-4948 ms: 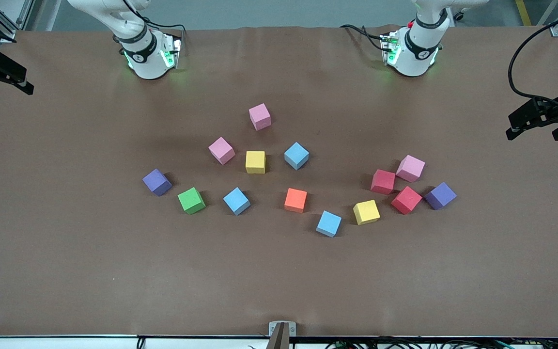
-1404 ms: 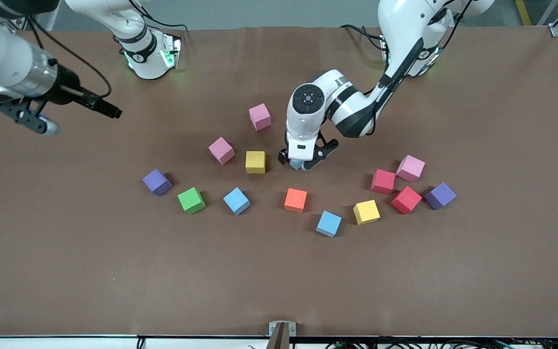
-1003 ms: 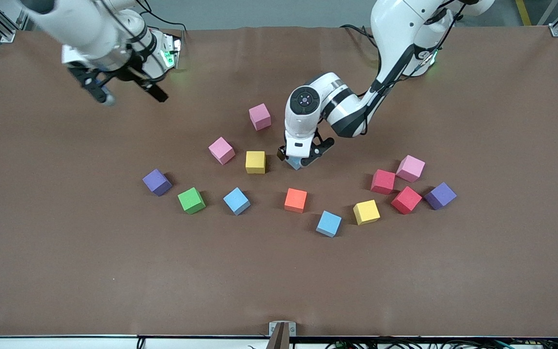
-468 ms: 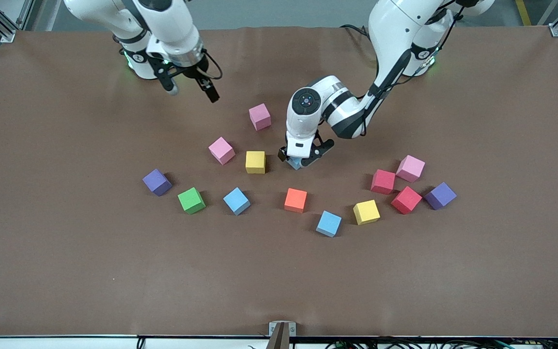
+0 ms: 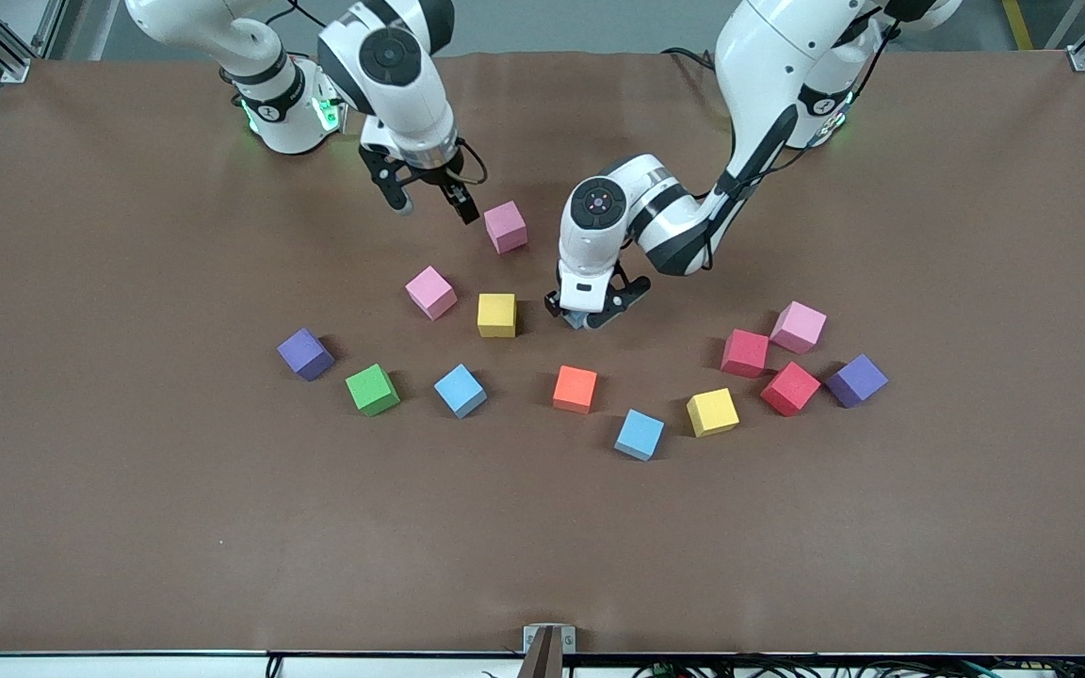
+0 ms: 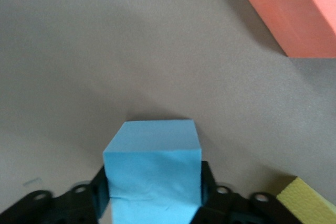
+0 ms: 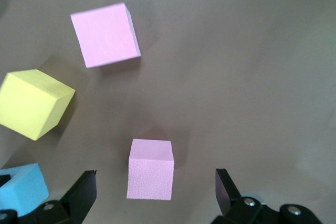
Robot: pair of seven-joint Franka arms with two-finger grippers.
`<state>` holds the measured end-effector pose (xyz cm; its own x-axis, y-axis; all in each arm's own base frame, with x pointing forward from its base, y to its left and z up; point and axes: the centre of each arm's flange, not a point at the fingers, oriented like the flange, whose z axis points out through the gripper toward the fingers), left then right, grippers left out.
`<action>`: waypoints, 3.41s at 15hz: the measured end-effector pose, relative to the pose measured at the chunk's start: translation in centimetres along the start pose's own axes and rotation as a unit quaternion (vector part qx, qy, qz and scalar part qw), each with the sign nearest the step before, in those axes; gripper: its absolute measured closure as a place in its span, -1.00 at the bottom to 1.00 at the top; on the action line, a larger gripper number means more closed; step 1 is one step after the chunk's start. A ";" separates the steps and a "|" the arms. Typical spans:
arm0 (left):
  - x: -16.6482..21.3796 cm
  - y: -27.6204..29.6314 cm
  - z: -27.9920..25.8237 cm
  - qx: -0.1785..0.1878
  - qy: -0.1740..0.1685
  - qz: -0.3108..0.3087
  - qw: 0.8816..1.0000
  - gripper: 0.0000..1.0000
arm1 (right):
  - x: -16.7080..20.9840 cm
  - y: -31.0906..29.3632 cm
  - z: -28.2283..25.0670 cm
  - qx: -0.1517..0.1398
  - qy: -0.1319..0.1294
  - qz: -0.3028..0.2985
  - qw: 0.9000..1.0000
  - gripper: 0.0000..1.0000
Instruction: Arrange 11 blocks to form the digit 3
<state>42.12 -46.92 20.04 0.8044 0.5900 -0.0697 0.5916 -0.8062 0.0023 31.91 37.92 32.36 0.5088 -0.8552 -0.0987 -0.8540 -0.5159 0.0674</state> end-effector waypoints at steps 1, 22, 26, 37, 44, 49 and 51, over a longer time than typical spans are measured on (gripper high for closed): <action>0.0 0.0 -0.1 -0.001 0.002 0.003 1.000 -0.18 | -0.4 -0.2 1.1 0.000 0.000 0.001 1.000 -1.00; -14.5 -4.5 0.9 0.029 0.021 0.314 0.949 -0.10 | -4.3 -1.4 10.0 0.002 0.013 0.023 1.000 -1.00; -14.5 -4.5 0.9 0.028 0.028 0.323 0.945 -0.10 | -3.4 -1.7 9.9 0.003 0.015 0.032 0.999 -1.00; -13.7 -4.3 0.5 0.026 0.032 0.324 0.945 -1.00 | 5.8 -4.7 8.8 0.011 0.034 0.061 0.997 -1.00; -4.9 -1.9 -4.8 -0.016 0.056 0.269 0.961 -0.99 | 6.8 -4.9 8.5 0.011 0.033 0.057 0.998 -1.00; 2.7 2.1 -8.8 -0.065 0.038 0.130 0.989 -1.00 | 4.4 -4.4 8.7 0.009 0.033 0.036 0.999 -1.00; 5.7 3.7 -9.0 -0.064 0.027 0.055 0.996 -1.00 | 2.2 -3.8 9.0 0.008 0.034 0.025 0.999 -1.00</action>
<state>49.45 -46.17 28.67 0.8644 0.5027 -0.0075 0.4990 -0.8561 0.1348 35.32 38.42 22.94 0.4717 -0.8813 -0.0283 -0.8796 -0.4726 0.0547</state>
